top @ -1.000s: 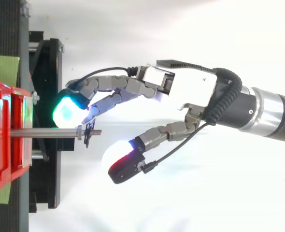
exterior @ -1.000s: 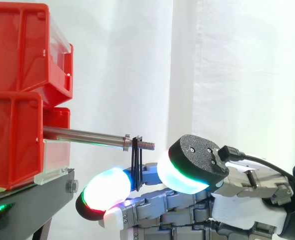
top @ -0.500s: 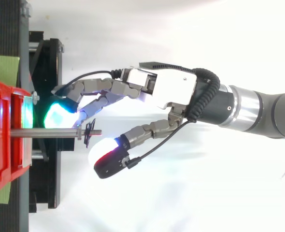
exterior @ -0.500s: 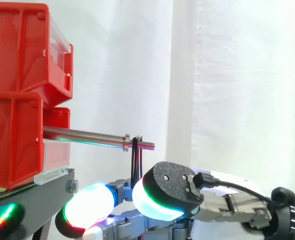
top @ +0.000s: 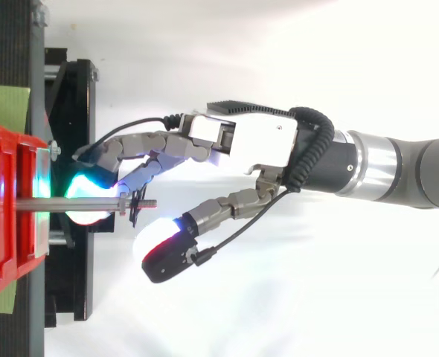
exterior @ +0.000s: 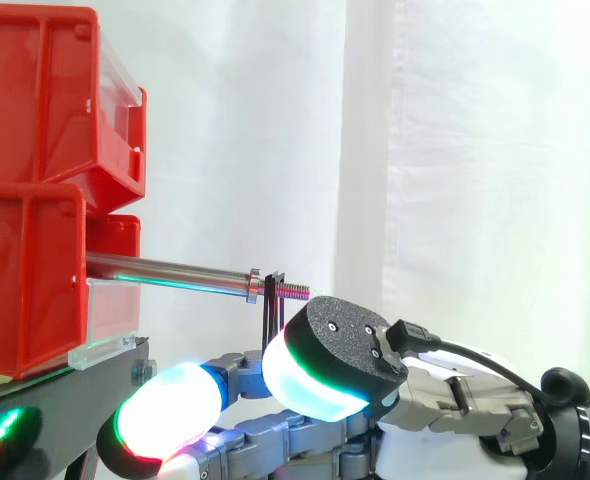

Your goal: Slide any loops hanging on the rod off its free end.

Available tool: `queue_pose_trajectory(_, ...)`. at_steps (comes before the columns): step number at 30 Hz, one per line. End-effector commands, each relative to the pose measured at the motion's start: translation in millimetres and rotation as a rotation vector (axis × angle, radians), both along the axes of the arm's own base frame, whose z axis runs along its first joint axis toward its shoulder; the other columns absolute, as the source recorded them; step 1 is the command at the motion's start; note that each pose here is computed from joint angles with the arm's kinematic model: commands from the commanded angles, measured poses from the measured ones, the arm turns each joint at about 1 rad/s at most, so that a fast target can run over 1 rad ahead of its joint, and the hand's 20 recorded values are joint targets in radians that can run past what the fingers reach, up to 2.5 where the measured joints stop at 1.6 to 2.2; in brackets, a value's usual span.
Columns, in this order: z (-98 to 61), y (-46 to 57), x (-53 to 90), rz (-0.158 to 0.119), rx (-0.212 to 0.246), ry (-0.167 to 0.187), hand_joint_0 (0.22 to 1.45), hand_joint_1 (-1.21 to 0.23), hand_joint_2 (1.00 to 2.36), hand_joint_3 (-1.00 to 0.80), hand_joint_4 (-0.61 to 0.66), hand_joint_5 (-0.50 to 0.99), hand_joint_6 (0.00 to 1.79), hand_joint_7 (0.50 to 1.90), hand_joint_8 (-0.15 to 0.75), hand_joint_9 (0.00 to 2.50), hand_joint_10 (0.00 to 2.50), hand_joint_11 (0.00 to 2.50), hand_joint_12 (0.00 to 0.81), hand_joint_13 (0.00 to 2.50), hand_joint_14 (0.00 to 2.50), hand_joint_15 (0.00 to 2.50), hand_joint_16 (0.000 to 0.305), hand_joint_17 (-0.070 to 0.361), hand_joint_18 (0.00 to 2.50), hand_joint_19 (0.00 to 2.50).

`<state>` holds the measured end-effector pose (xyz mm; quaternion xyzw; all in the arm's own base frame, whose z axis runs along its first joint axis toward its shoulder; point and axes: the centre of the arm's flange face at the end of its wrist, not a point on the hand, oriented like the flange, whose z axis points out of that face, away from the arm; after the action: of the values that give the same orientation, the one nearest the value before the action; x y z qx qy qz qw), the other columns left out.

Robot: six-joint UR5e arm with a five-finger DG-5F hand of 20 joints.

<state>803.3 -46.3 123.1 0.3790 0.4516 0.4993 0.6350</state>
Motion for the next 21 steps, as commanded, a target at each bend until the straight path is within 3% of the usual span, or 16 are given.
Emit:
queue_pose_trajectory(1, -0.1, 2.5, -0.1, 0.026, -0.014, 0.001, 0.59, -0.65, 1.01, -0.40, 0.22, -0.10, 0.53, 1.15, 0.265, 0.61, 0.00, 0.12, 0.327, 0.30, 0.00, 0.10, 0.046, 0.103, 0.23, 0.20)
queue_pose_trajectory(7, -0.1, 1.5, -0.3, 0.031, -0.040, 0.001, 0.59, -0.64, 1.01, -0.40, 0.24, -0.10, 0.50, 1.18, 0.264, 0.62, 0.00, 0.11, 0.326, 0.31, 0.00, 0.09, 0.046, 0.103, 0.23, 0.20)
queue_pose_trajectory(11, -0.5, 0.4, -0.9, 0.052, -0.043, -0.001, 0.60, -0.60, 1.01, -0.40, 0.23, -0.10, 0.50, 1.18, 0.263, 0.64, 0.00, 0.10, 0.325, 0.32, 0.00, 0.09, 0.046, 0.102, 0.23, 0.21)
queue_pose_trajectory(21, -1.9, -12.9, -2.7, 0.039, -0.045, 0.007, 0.59, -0.57, 1.01, -0.42, 0.26, -0.10, 0.50, 1.10, 0.260, 0.64, 0.00, 0.11, 0.323, 0.32, 0.00, 0.10, 0.046, 0.103, 0.23, 0.21)
